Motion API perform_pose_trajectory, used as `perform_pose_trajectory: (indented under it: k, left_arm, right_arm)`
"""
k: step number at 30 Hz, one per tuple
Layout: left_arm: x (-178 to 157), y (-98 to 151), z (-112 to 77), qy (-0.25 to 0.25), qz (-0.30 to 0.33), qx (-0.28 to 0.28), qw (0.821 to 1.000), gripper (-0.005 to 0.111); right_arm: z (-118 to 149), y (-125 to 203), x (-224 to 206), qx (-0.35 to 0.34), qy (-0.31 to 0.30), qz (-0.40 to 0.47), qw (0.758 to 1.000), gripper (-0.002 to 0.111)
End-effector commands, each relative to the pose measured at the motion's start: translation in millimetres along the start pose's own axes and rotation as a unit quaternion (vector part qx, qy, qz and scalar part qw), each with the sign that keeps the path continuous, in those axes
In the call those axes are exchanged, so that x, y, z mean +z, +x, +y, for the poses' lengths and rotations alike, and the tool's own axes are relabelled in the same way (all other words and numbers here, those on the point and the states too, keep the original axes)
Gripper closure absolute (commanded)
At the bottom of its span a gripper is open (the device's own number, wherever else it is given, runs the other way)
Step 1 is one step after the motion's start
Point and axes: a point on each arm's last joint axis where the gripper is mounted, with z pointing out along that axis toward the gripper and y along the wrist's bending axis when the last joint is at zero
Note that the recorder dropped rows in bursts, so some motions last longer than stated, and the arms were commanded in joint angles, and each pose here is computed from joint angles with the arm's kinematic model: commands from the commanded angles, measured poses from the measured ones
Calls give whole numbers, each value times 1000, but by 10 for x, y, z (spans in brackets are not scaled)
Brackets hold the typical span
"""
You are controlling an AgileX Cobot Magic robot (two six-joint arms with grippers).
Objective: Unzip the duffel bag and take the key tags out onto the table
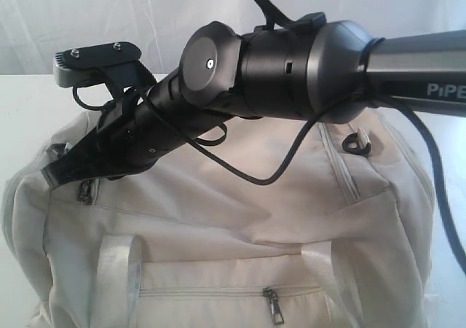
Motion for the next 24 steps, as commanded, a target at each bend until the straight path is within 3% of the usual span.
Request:
perform_pose_trajectory:
  k: [1, 18, 24]
  left_arm:
    - [-7, 21, -4, 4, 0, -7, 1000, 37]
    - [-7, 20, -16, 10, 0, -8, 1000, 37]
    - [70, -1, -104, 55, 16, 8, 998, 37]
  right_arm:
    - [-119, -98, -18, 0, 33, -48, 998, 108]
    - [-400, -233, 24, 16, 74, -98, 992, 108]
    - [-381, -333, 81, 6, 55, -83, 995, 108]
